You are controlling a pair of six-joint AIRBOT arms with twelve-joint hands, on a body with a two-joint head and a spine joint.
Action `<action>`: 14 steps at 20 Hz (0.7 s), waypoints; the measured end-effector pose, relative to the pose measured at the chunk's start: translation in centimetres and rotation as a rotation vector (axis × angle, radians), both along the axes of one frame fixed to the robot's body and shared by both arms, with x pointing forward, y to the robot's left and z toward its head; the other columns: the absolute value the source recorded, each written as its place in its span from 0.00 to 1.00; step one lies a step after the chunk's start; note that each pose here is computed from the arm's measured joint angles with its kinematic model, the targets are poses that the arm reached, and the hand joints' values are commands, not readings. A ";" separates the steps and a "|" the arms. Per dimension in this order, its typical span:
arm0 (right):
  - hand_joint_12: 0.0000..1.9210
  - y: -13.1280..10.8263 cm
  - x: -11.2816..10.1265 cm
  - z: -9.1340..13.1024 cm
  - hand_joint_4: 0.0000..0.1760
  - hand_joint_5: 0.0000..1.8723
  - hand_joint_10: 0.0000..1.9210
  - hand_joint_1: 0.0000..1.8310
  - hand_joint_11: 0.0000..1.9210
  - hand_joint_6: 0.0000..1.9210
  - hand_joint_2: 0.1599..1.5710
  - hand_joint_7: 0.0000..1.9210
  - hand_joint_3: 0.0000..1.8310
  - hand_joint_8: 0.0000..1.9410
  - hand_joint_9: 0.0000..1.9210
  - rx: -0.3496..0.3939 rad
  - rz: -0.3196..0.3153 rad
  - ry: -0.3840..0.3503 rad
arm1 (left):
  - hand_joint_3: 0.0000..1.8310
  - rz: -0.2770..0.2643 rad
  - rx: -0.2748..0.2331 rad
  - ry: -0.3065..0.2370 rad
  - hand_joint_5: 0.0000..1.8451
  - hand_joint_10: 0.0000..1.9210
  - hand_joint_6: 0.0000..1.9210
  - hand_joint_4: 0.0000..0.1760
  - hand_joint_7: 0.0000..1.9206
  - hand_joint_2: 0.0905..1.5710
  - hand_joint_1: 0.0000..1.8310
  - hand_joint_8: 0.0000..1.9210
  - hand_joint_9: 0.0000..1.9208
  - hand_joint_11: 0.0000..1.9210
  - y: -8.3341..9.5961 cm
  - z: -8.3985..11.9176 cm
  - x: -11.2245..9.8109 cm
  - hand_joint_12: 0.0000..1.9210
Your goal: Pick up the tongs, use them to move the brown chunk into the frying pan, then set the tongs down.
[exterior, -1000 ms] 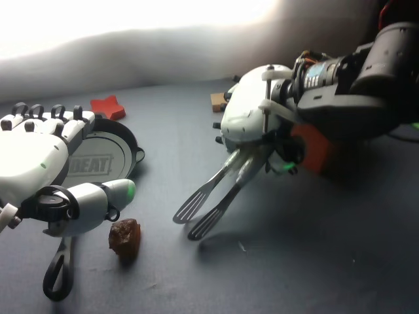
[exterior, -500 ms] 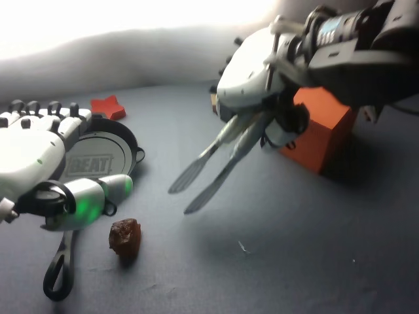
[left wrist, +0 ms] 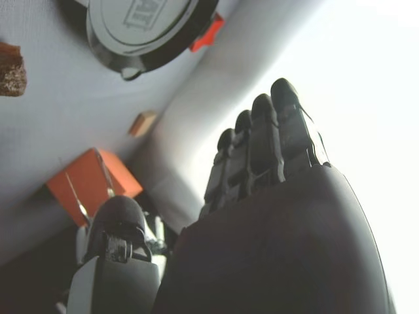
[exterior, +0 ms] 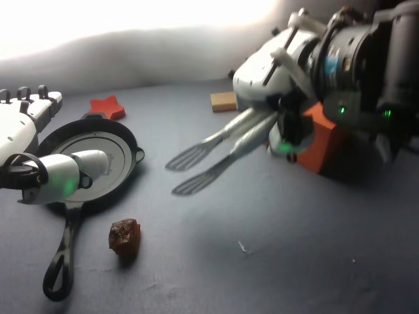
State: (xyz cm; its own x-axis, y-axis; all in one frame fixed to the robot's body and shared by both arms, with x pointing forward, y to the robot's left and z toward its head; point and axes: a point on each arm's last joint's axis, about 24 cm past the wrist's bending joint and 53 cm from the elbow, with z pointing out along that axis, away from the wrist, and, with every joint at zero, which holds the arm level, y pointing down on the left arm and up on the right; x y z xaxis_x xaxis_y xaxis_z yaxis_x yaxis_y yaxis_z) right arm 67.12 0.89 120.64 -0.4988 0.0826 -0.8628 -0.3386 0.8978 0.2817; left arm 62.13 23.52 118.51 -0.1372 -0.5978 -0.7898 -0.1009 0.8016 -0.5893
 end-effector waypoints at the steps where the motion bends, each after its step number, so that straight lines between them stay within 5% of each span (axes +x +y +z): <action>1: 0.74 0.3 -0.6 -0.6 0.00 0.39 0.09 0.59 0.20 0.71 0.77 0.54 0.00 0.00 0.49 0.029 -0.017 0.039 | 0.00 0.006 -0.003 0.000 0.01 0.00 0.00 0.00 0.03 0.79 0.01 0.00 0.04 0.00 0.2 0.0 0.1 0.14; 5: 0.73 1.8 -0.9 0.2 0.00 0.39 0.09 0.59 0.19 0.70 0.77 0.53 0.00 0.00 0.48 0.115 -0.084 -0.003 | 0.00 0.017 -0.014 -0.004 0.01 0.00 0.00 0.00 0.03 0.78 0.00 0.00 0.03 0.00 0.6 0.1 0.4 0.14; 13: 0.73 6.6 -2.1 -0.2 0.00 0.37 0.09 0.58 0.19 0.73 0.79 0.51 0.00 0.00 0.47 0.186 -0.057 0.043 | 0.00 0.015 -0.022 -0.003 0.01 0.00 0.00 0.00 0.03 0.79 0.00 0.00 0.04 0.00 0.5 0.1 0.3 0.17; 14: 0.73 6.9 -2.0 -0.3 0.00 0.34 0.08 0.55 0.18 0.41 0.78 0.50 0.00 0.00 0.46 0.195 -0.057 0.049 | 0.00 0.016 -0.023 -0.001 0.01 0.00 0.00 0.00 0.03 0.79 0.00 0.00 0.04 0.00 0.5 0.1 0.3 0.18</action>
State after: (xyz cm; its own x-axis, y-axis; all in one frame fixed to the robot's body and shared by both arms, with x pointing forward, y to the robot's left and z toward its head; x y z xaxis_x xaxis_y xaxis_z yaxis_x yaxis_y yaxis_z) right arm 65.07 7.83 120.38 -0.5293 0.2750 -0.8027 -0.2702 0.8421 0.4667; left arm 62.46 24.05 118.56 -0.1262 -0.6181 -0.7759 -0.1130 0.7860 -0.6078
